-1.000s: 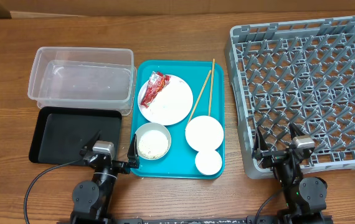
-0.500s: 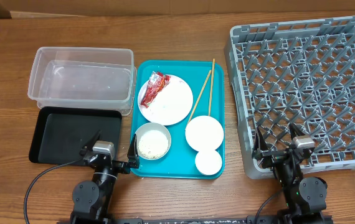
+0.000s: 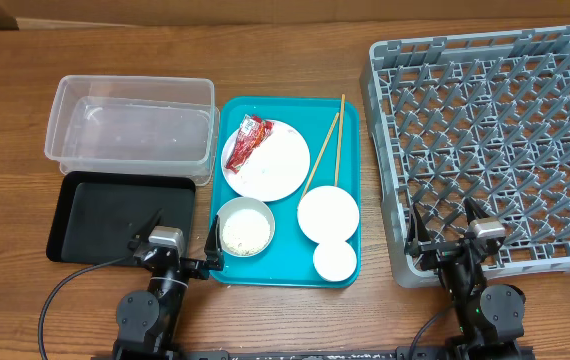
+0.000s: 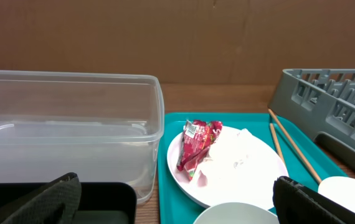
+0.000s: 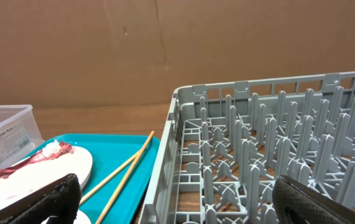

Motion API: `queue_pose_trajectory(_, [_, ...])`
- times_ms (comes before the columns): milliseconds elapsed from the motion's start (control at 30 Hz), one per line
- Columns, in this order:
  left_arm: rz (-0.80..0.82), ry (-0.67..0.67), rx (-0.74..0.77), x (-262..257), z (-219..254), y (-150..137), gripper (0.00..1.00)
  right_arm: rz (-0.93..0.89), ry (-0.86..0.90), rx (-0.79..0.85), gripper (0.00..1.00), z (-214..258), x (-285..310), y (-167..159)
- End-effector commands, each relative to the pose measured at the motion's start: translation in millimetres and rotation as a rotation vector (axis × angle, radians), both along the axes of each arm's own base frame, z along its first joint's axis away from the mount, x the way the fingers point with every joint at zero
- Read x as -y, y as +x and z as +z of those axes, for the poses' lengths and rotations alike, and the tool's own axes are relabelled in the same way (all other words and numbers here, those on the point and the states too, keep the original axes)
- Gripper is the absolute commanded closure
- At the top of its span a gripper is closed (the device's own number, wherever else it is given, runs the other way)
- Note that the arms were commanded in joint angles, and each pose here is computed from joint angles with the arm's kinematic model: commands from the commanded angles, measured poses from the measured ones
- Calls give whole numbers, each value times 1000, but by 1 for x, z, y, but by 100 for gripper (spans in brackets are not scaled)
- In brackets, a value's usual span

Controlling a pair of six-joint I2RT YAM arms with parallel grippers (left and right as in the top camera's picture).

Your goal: Sort waste into correct bins and load items into the dishwasher

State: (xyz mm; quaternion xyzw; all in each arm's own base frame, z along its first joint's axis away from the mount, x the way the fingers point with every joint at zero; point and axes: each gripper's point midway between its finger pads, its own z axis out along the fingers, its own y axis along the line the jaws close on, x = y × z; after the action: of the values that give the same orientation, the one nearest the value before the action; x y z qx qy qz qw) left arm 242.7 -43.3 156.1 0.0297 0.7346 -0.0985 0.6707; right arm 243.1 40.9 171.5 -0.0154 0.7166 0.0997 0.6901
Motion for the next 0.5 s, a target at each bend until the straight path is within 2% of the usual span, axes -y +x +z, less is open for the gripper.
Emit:
queue_pose_trajectory(0, [-45,4,7,7,0,-1,0,-4,5,4,0,-2,1,0])
queue_pose_trajectory(133, [-134,-6,46,22,10,-5,0,-6,5,4,0,-1,2,0])
queue_pose_trajectory(333, [-313,-40,212,50,53,-20,0,37,19,33,0,6,-6,-1])
queue_pose_trajectory(467, [-383,-88,241,59,80,-32,0,155,194,80,0,35,-24,-9])
